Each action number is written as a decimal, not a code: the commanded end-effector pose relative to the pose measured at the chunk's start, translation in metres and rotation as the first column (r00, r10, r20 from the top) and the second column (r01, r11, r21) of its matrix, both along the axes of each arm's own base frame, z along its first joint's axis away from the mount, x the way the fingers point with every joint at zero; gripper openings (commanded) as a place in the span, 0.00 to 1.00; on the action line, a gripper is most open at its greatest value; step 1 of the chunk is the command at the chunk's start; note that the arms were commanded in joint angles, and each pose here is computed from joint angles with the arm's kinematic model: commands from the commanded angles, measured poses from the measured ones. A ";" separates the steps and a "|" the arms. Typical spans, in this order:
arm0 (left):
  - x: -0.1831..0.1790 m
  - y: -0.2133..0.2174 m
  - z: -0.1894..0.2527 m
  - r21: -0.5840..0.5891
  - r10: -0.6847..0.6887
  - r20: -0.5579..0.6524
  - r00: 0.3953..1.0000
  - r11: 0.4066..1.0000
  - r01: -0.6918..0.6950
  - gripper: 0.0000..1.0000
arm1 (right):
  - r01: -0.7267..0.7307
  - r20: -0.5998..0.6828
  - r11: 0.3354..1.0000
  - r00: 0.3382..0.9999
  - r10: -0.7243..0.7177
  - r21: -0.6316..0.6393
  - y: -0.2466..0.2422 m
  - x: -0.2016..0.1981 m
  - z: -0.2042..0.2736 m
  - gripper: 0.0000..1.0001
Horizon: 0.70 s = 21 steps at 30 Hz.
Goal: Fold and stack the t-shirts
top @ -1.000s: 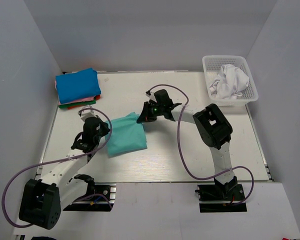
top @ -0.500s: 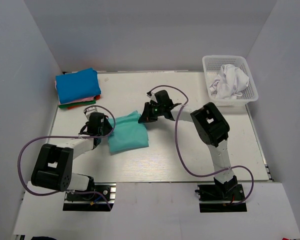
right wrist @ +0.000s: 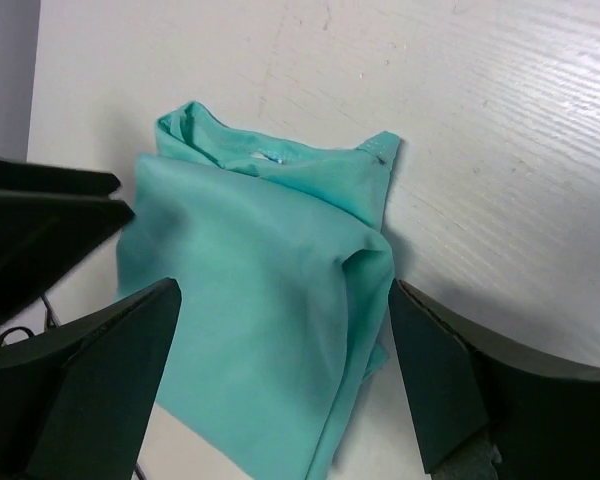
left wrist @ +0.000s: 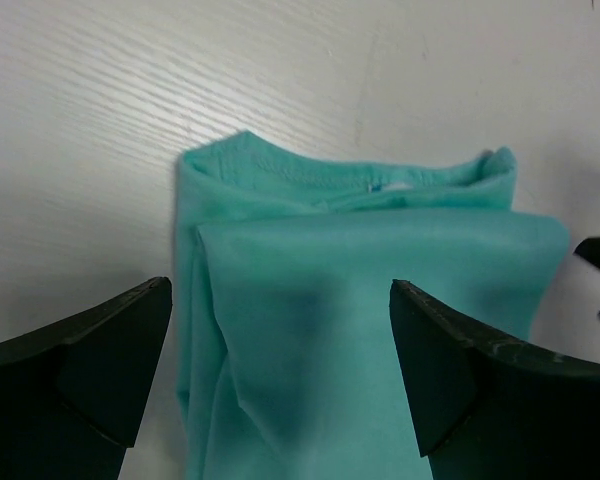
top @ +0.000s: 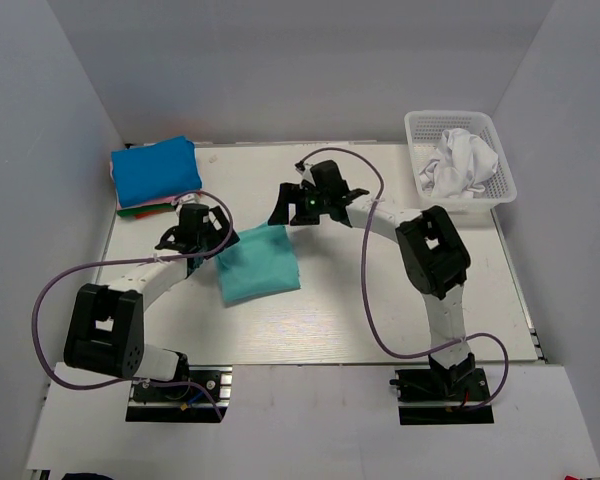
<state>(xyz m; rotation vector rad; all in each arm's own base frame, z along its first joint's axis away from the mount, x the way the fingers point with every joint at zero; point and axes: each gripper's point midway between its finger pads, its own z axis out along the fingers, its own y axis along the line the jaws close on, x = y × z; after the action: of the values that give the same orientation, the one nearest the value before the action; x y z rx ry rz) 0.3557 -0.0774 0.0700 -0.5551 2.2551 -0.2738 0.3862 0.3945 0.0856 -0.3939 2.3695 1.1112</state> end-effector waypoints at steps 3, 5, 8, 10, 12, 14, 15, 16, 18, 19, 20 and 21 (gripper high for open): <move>-0.034 -0.034 -0.013 -0.104 -0.157 -0.106 0.982 0.984 0.146 1.00 | 0.053 0.141 0.999 0.989 -0.053 0.003 -0.016 0.012 0.066 0.90; -0.044 -0.031 -0.020 -0.093 -0.138 -0.143 0.980 0.988 0.125 1.00 | 0.055 0.172 0.999 0.984 -0.054 0.000 -0.022 0.012 0.078 0.90; -0.059 -0.020 -0.028 -0.047 -0.079 -0.211 0.974 0.996 0.070 1.00 | 0.058 0.179 0.998 0.982 -0.055 -0.011 -0.031 0.007 0.085 0.90; -0.070 -0.012 -0.033 -0.007 -0.035 -0.266 0.963 0.999 0.034 1.00 | 0.058 0.175 0.998 0.983 -0.054 -0.020 -0.035 0.003 0.081 0.90; -0.075 -0.009 -0.033 0.006 -0.002 -0.281 0.960 1.000 0.004 1.00 | 0.056 0.179 0.998 0.983 -0.052 -0.015 -0.039 -0.001 0.087 0.90; -0.079 -0.005 -0.032 0.014 0.030 -0.289 0.957 1.000 -0.027 1.00 | 0.046 0.193 0.999 0.980 -0.040 -0.027 -0.041 -0.003 0.090 0.90; -0.079 -0.003 -0.032 0.024 0.038 -0.286 0.957 0.999 -0.033 1.00 | 0.043 0.202 0.999 0.979 -0.037 -0.026 -0.042 -0.004 0.094 0.90; -0.084 -0.004 -0.035 0.026 0.030 -0.292 0.956 0.999 -0.024 1.00 | 0.047 0.190 0.998 0.981 -0.039 -0.039 -0.045 -0.005 0.090 0.90; -0.084 -0.004 -0.044 0.023 0.029 -0.283 0.959 0.999 -0.024 1.00 | 0.042 0.195 0.998 0.980 -0.033 -0.042 -0.047 -0.008 0.093 0.90; -0.084 -0.007 -0.048 0.010 0.018 -0.286 0.958 1.000 -0.016 1.00 | 0.040 0.190 0.998 0.981 -0.030 -0.052 -0.049 -0.009 0.089 0.90; -0.078 -0.012 -0.047 -0.012 0.003 -0.270 0.963 1.000 -0.007 1.00 | 0.038 0.188 0.998 0.982 -0.027 -0.058 -0.049 -0.012 0.089 0.90; -0.081 -0.011 -0.058 -0.004 0.006 -0.296 0.955 1.000 -0.007 1.00 | 0.039 0.192 0.997 0.981 -0.025 -0.067 -0.053 -0.012 0.088 0.90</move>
<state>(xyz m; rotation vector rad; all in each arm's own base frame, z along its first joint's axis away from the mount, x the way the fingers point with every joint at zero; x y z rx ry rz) 0.2770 -0.0877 0.0256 -0.6281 2.5314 -0.2095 0.3802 0.3522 0.1589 -0.4310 2.2687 0.9644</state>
